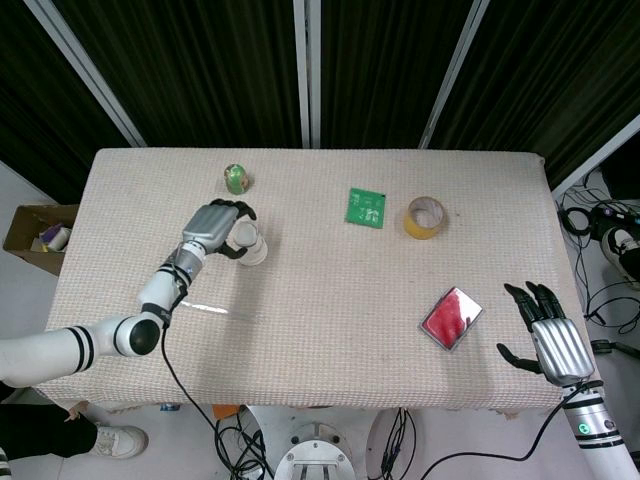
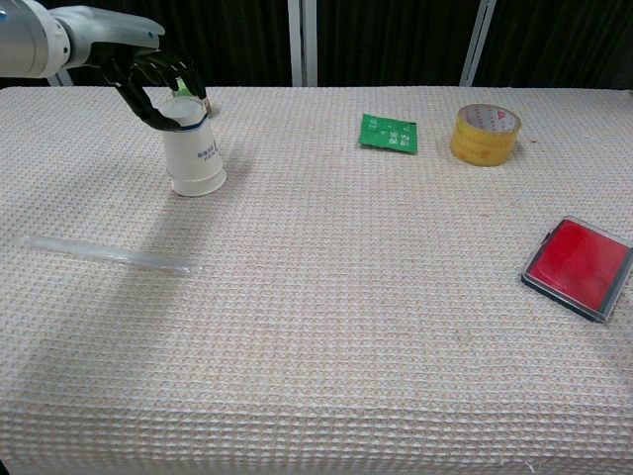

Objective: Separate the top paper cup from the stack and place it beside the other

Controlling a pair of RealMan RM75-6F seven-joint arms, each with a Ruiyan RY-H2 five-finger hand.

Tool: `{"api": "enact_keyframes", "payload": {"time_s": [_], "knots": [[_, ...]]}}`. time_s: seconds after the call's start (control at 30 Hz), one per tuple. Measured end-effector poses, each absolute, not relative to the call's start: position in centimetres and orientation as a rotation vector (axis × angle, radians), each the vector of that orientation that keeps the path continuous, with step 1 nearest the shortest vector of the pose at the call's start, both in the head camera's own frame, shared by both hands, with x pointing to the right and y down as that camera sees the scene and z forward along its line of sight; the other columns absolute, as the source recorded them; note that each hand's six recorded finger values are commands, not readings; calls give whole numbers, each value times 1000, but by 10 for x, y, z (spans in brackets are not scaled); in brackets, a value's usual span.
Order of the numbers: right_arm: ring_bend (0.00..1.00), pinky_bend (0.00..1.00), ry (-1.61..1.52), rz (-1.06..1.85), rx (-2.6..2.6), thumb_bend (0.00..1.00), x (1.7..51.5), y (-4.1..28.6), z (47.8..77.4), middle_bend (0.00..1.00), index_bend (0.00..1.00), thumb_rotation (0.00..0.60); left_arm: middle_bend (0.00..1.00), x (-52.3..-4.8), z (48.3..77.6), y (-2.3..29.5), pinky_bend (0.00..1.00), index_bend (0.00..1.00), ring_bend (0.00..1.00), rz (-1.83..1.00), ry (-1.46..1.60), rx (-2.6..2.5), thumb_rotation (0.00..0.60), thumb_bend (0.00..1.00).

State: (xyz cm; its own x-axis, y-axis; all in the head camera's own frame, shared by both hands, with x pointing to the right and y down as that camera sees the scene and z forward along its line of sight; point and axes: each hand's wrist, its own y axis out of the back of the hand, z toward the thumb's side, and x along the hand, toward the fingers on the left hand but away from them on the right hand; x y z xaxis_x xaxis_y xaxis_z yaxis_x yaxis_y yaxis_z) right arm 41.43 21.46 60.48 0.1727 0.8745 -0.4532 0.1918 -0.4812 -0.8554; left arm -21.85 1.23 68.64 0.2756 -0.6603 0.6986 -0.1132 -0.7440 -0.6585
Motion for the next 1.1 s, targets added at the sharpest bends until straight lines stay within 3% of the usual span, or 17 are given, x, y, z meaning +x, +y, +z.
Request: {"api": "enact_keyframes", "payload": {"time_s": [0.7,1.1], "knots": [[0,0,-1024,1344,-1801,175,419,218,603,155,70,600,193,-219,685,12,132,306,168,-1503,671,-2048,600,332],[0,0,-1029,1348,-1800,175,421,218,603,155,70,600,219,-218,685,9,133,390,188,-1483,702,-2038,600,323]]}}
